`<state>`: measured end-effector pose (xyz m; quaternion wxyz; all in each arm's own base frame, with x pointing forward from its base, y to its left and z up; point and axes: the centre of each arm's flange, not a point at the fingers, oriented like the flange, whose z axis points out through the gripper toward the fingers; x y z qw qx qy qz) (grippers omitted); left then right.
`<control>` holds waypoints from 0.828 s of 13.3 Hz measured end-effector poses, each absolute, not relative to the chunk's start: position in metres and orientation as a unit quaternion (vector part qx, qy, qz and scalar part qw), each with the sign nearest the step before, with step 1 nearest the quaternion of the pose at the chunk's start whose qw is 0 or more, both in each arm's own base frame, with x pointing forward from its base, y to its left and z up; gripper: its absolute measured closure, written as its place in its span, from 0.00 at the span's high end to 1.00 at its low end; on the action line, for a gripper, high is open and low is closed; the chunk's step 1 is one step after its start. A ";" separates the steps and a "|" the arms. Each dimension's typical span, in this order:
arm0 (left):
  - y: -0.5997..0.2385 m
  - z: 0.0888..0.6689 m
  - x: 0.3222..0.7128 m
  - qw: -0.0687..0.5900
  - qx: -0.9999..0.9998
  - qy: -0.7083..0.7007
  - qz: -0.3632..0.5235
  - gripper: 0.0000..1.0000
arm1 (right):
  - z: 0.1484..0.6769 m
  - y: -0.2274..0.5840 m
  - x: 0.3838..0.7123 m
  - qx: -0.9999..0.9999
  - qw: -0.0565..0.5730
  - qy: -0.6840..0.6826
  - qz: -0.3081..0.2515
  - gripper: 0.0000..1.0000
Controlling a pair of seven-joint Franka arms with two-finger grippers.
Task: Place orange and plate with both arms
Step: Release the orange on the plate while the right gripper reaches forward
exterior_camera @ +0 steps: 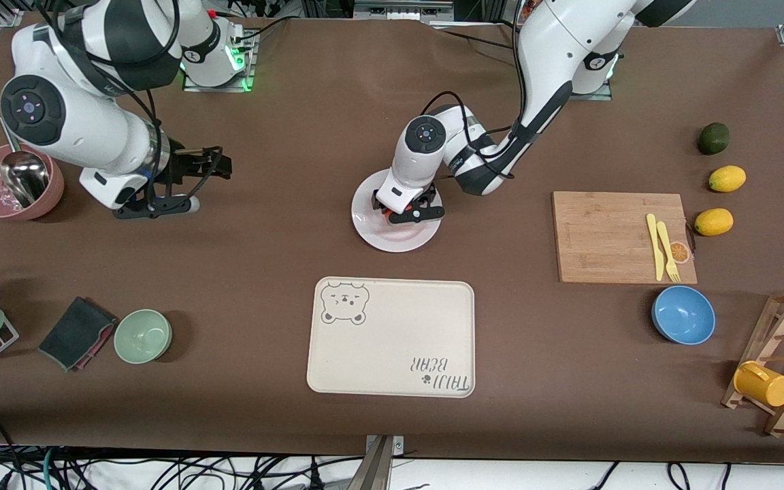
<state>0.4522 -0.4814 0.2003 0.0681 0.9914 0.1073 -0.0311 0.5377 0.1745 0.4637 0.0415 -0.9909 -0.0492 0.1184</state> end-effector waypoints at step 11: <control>-0.381 0.327 0.549 -0.030 0.989 0.141 -0.021 1.00 | 0.369 0.234 0.467 -0.989 0.109 -0.058 0.083 1.00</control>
